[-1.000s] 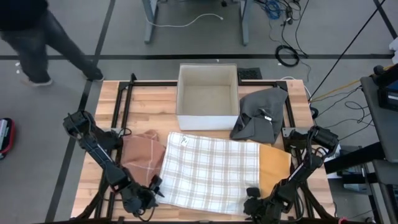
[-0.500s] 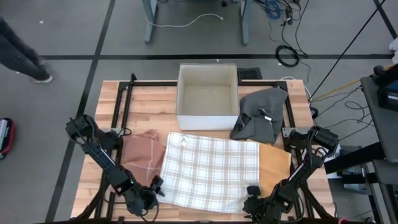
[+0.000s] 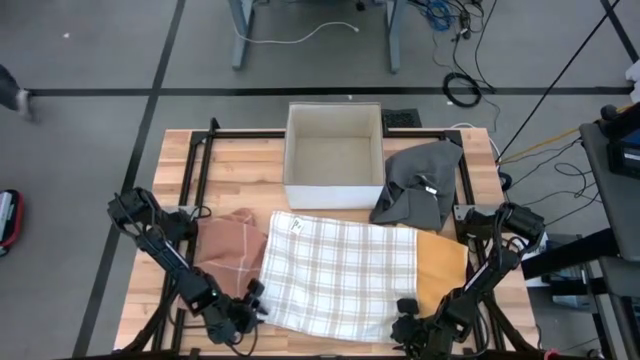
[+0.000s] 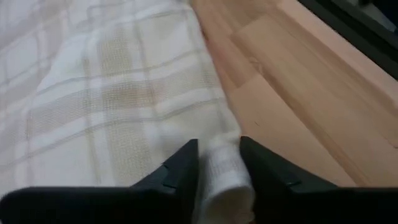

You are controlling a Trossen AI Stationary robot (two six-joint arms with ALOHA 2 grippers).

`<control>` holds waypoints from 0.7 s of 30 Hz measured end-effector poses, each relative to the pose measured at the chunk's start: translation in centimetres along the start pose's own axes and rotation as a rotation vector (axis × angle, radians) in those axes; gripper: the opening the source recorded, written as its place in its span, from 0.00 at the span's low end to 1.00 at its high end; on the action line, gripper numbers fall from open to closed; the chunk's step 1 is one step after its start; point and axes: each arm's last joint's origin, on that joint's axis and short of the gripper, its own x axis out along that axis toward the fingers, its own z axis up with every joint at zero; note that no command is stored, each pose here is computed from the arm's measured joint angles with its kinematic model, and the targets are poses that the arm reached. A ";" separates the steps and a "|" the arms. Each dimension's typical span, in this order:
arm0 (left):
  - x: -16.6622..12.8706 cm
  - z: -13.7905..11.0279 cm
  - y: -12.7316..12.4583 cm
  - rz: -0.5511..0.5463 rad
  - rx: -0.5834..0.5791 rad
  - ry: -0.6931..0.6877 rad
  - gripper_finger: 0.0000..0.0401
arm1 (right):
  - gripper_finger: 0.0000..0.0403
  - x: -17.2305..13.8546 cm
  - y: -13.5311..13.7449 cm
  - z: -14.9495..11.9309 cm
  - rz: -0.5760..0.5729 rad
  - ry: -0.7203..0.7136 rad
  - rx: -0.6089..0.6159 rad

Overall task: Fold towel
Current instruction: Fold the white patterned towel

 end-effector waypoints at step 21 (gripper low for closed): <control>-0.5 0.2 -0.3 -0.096 -0.047 0.013 0.01 | 0.01 -0.7 -0.2 -0.1 0.012 0.058 -0.098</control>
